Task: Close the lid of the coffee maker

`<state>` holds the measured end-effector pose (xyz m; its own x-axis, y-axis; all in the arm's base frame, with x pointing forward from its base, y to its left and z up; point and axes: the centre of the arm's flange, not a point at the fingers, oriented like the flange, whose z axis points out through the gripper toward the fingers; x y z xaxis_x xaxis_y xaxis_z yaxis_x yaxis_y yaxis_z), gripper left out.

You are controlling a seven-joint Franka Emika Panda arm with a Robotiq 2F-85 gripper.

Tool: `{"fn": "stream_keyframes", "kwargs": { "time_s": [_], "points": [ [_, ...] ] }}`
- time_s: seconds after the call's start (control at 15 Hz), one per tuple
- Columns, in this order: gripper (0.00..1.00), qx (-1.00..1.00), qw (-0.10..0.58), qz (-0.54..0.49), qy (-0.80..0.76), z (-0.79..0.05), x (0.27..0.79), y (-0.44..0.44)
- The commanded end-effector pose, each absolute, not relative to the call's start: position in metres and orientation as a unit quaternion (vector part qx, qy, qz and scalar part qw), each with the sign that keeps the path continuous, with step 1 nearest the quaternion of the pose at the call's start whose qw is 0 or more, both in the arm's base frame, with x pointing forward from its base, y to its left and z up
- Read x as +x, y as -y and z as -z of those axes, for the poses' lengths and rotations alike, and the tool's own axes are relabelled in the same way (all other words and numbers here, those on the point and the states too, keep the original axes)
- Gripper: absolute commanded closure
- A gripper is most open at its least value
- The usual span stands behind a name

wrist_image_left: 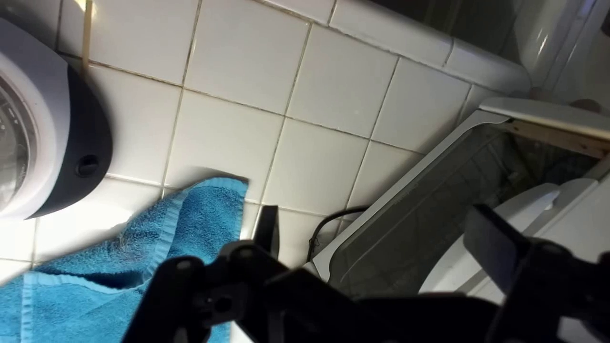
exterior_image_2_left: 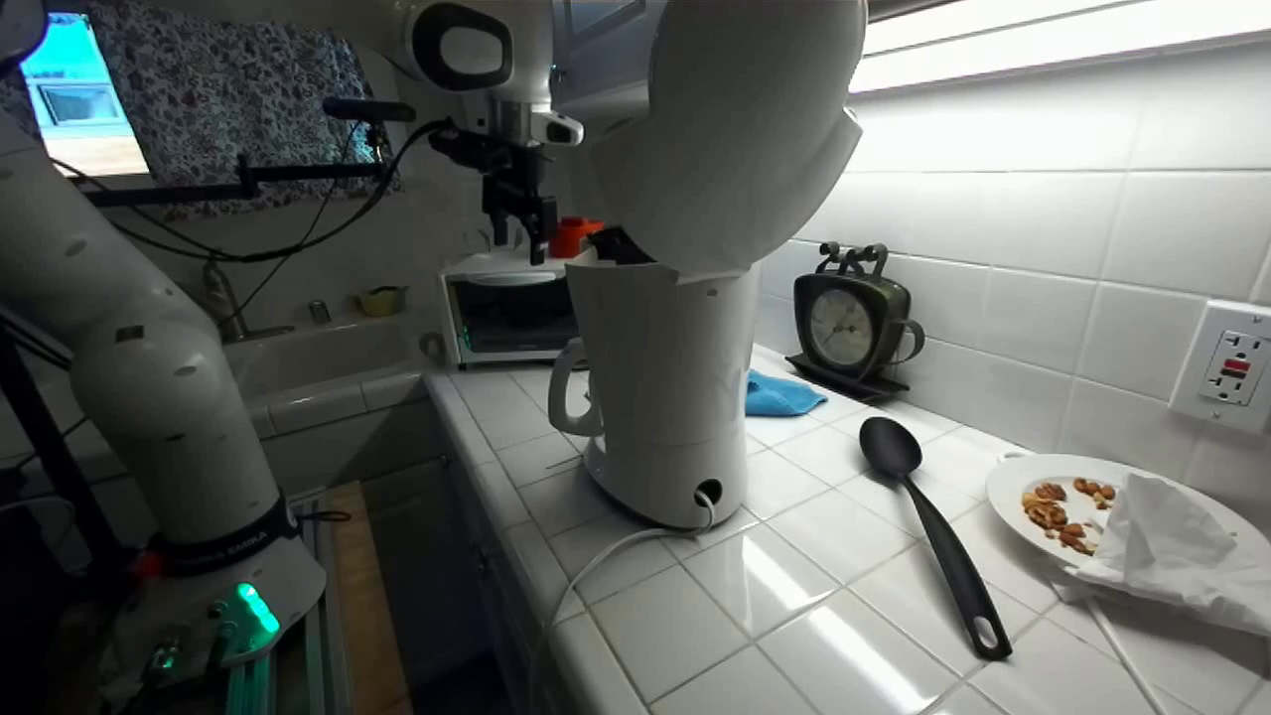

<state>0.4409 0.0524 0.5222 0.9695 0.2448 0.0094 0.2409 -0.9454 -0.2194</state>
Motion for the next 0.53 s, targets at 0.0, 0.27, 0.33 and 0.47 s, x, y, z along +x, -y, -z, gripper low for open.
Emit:
{"fn": "stream_keyframes", "kwargs": {
  "time_s": [0.0,0.27,0.33,0.47],
  "points": [
    [0.0,-0.989,0.083,0.0,0.12,-0.534,0.433,-0.053],
    [0.0,-0.992,0.044,0.022,0.118,-0.546,0.425,-0.052],
    [0.0,-0.992,0.034,0.028,0.119,-0.55,0.423,-0.051],
    [0.0,-0.992,0.015,0.039,0.117,-0.56,0.417,-0.05]
  ]
}}
